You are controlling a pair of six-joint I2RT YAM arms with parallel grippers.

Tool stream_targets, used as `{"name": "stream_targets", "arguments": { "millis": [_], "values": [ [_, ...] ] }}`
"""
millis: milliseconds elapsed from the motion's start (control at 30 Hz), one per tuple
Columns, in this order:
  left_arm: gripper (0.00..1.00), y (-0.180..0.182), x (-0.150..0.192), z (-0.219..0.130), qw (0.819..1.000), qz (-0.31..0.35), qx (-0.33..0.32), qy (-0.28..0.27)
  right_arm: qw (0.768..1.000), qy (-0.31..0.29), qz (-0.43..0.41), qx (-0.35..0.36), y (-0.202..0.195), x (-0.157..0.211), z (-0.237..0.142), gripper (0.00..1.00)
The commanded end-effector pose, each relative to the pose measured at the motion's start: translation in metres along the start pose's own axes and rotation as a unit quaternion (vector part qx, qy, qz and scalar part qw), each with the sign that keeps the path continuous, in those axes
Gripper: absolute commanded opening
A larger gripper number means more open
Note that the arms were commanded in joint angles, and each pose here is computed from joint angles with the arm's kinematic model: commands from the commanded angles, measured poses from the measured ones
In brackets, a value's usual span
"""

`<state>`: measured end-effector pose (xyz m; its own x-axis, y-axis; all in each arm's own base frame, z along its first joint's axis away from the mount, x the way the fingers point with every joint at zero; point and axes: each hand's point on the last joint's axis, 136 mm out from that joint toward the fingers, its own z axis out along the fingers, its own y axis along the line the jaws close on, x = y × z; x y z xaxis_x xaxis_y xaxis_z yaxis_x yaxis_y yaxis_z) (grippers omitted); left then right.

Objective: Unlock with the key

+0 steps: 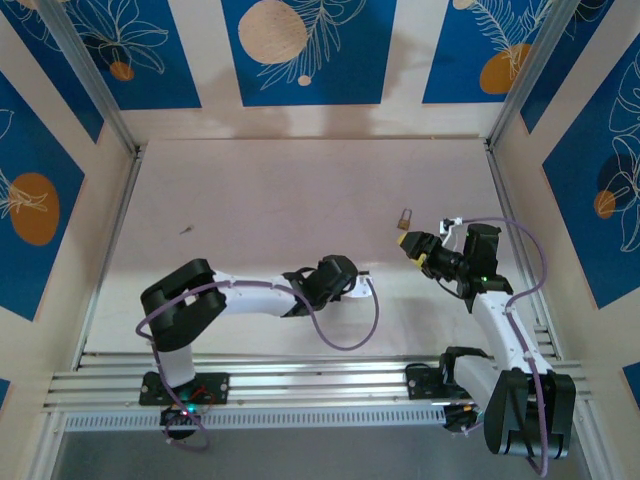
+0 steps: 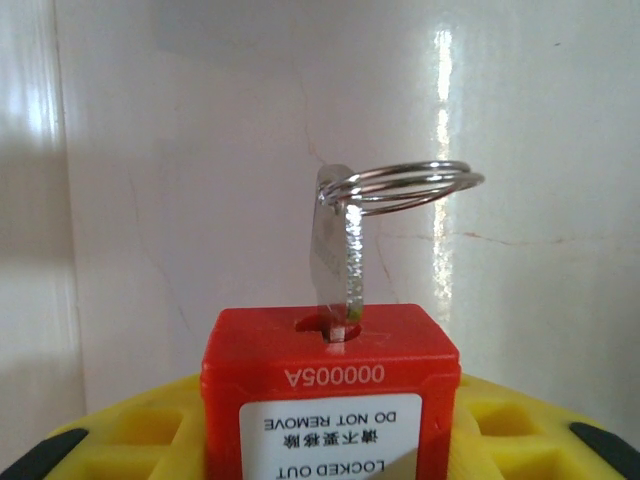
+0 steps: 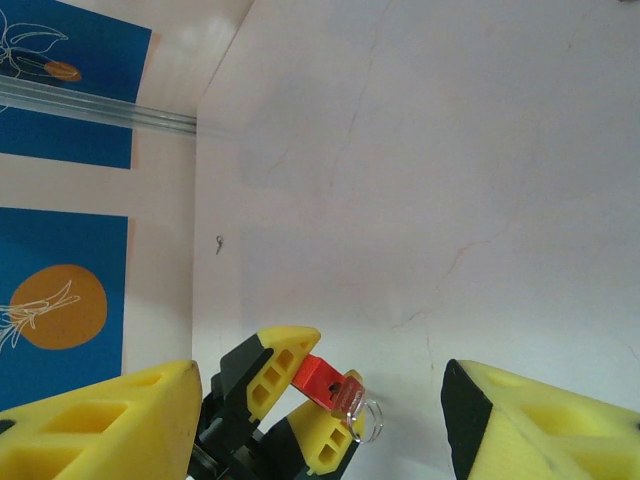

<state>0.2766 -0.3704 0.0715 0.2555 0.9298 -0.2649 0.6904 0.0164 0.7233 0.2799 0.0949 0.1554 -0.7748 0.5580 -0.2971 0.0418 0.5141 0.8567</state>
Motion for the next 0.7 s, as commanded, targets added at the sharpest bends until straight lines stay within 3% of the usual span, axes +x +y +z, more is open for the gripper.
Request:
{"name": "stream_targets", "arguments": {
  "millis": [0, 433, 667],
  "values": [
    [0.35, 0.001, -0.009, 0.003, 1.0, -0.012, 0.021, -0.007, 1.0, 0.007, -0.007, -0.006, 0.0, 0.003, -0.001, 0.66],
    [0.36, 0.006, 0.017, 0.026, 0.995, -0.041, 0.088, 0.018, 1.0, -0.015, -0.018, 0.009, -0.004, -0.003, -0.003, 0.72],
    [0.36, -0.003, 0.025, 0.04, 0.992, -0.019, 0.12, 0.034, 1.0, -0.018, -0.019, 0.013, -0.006, -0.005, -0.004, 0.72]
  ]
}}
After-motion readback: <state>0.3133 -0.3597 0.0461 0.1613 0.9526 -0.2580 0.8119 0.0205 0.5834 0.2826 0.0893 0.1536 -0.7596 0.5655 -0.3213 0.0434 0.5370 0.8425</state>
